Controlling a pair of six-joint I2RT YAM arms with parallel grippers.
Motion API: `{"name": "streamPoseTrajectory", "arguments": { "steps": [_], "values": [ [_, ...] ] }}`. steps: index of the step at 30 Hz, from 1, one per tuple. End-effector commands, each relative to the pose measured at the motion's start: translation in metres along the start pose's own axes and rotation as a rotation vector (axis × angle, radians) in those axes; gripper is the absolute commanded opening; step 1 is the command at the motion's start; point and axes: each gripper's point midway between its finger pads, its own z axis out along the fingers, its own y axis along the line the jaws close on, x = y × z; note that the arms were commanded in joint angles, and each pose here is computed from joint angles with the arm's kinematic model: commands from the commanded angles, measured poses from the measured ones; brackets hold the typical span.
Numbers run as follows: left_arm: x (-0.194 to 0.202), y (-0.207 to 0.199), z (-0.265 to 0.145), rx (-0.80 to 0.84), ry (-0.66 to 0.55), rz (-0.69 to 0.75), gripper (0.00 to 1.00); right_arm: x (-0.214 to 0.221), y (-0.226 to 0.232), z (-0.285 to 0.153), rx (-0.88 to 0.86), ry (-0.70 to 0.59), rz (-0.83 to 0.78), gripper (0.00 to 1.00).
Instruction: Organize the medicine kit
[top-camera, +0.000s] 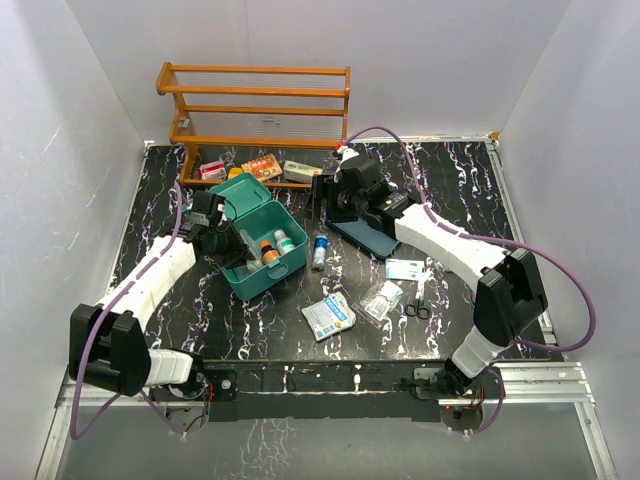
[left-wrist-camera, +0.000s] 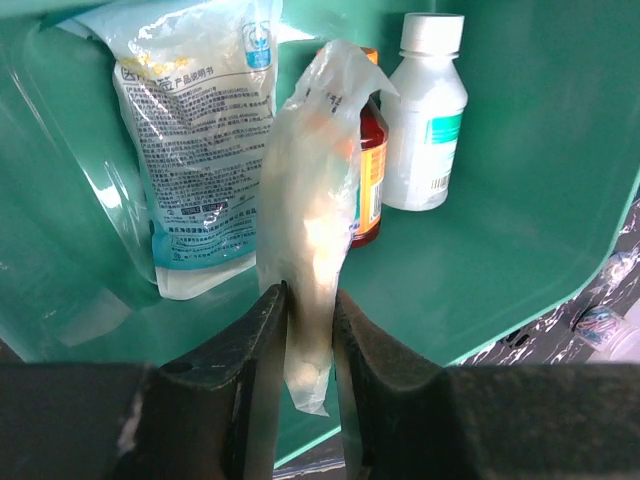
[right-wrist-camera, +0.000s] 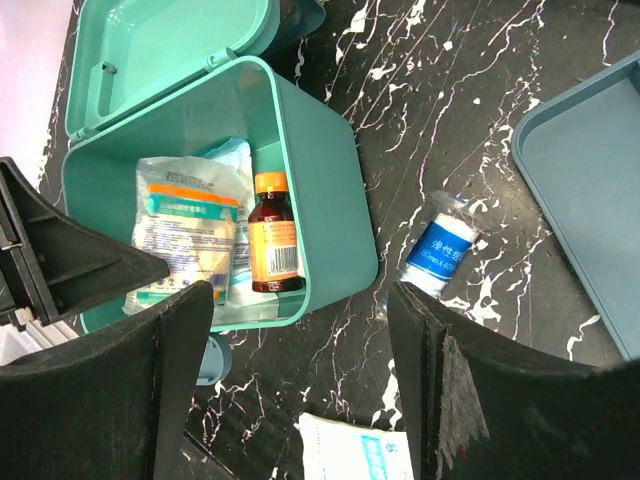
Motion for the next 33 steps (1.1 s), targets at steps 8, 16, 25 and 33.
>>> {"name": "streamPoseTrajectory", "arguments": {
  "steps": [8, 16, 25, 33],
  "values": [
    [-0.003, 0.014, 0.009, -0.082, -0.026, -0.115, 0.14, -0.021, 0.022, -0.023, -0.087, -0.104, 0.015, 0.68],
    [-0.007, 0.026, -0.007, -0.151, -0.074, -0.126, 0.3, -0.022, 0.02, -0.029, -0.087, -0.13, 0.039, 0.68],
    [-0.024, 0.018, -0.027, -0.148, -0.129, -0.05, 0.35, -0.015, 0.01, -0.023, -0.042, -0.124, 0.088, 0.67],
    [-0.034, 0.003, -0.012, -0.094, -0.145, 0.061, 0.35, 0.001, -0.01, -0.011, 0.04, -0.085, 0.128, 0.6]
  ]
}}
